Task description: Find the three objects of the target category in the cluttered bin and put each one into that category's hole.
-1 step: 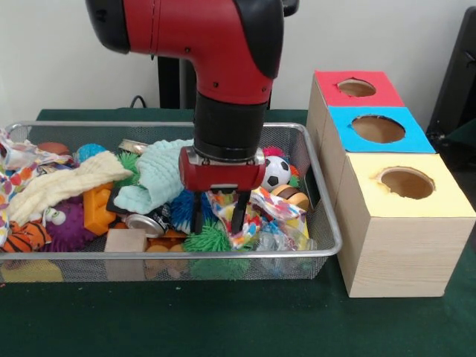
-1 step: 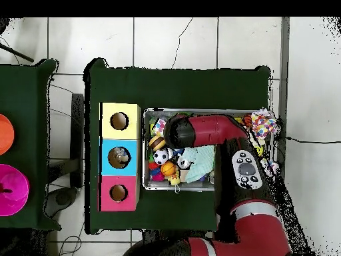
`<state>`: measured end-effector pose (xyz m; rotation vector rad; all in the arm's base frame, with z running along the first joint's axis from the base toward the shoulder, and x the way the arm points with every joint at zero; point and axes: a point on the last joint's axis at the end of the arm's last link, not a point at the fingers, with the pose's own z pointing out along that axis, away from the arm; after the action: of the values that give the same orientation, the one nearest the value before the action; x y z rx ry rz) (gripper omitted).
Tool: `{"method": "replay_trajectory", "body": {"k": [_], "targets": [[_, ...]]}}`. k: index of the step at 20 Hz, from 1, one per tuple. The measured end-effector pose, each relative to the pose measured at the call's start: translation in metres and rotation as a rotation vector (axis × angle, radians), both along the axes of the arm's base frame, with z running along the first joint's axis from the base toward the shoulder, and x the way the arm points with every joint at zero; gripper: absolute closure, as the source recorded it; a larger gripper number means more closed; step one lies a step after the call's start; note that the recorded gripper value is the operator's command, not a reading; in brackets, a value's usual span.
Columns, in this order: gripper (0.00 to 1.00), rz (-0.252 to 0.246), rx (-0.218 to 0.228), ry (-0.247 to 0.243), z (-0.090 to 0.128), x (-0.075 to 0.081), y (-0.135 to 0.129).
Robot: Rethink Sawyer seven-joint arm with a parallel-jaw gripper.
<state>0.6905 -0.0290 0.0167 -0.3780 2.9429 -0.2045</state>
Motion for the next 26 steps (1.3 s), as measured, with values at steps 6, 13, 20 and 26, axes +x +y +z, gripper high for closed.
{"method": "replay_trajectory", "body": {"k": [6, 13, 20, 26], "targets": [[0.0, 0.006, -0.014, -0.033, 0.024, 0.008, 0.001], [0.0, 0.023, -0.025, -0.059, 0.039, 0.016, 0.012], [0.0, 0.028, -0.027, -0.066, 0.039, 0.021, 0.016], [0.0, 0.027, -0.023, -0.053, 0.031, 0.018, 0.016]]}}
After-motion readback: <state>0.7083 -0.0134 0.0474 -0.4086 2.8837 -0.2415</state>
